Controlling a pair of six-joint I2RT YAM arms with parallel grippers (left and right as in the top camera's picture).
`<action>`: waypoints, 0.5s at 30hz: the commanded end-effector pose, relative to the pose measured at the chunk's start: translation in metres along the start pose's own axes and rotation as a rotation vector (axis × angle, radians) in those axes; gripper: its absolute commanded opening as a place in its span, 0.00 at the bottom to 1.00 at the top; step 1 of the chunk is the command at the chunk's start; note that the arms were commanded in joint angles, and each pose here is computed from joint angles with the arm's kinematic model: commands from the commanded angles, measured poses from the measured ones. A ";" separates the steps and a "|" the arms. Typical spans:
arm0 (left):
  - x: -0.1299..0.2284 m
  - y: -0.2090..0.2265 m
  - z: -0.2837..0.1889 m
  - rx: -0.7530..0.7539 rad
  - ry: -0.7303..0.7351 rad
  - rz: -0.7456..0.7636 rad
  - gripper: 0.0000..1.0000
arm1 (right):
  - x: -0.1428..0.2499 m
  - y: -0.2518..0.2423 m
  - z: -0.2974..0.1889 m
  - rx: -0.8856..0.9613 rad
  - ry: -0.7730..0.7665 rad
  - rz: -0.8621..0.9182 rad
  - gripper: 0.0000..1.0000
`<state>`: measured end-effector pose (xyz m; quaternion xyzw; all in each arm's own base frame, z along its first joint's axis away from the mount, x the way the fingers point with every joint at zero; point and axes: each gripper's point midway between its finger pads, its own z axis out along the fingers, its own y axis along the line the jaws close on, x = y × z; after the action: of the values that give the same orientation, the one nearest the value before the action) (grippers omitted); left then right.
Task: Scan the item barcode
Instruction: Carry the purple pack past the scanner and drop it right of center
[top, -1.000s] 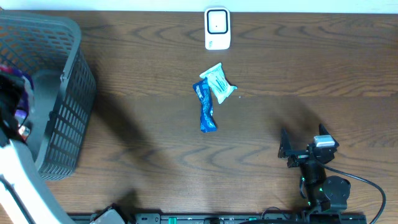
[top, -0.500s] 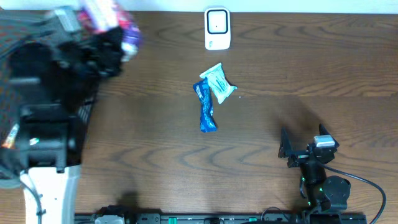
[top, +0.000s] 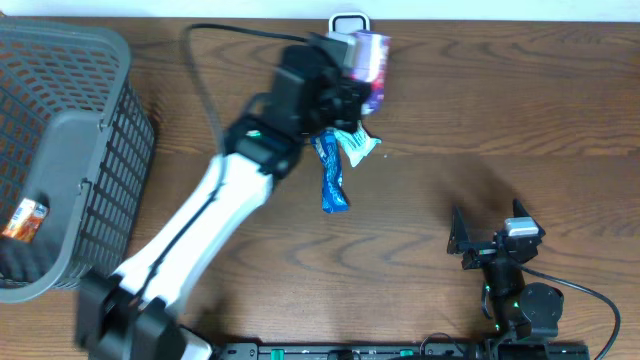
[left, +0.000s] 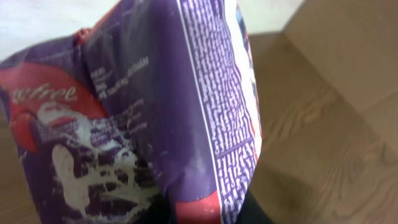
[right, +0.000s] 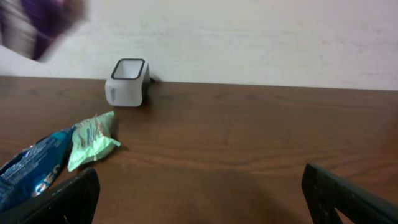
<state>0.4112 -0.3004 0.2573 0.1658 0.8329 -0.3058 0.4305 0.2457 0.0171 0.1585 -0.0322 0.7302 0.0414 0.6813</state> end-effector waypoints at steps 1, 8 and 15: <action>0.023 -0.010 0.044 0.029 0.024 0.052 0.07 | 0.000 0.001 0.000 -0.007 -0.001 0.013 0.99; 0.092 -0.026 0.109 0.076 0.123 0.077 0.24 | 0.000 0.001 0.000 -0.007 -0.001 0.013 0.99; 0.091 -0.032 0.109 0.088 0.115 0.084 0.83 | 0.000 0.001 0.000 -0.007 -0.001 0.013 0.99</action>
<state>0.3998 -0.3979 0.1202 0.2402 0.8475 -0.3093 0.3584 0.2457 0.0172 0.1586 -0.0324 0.7300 0.0415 0.6814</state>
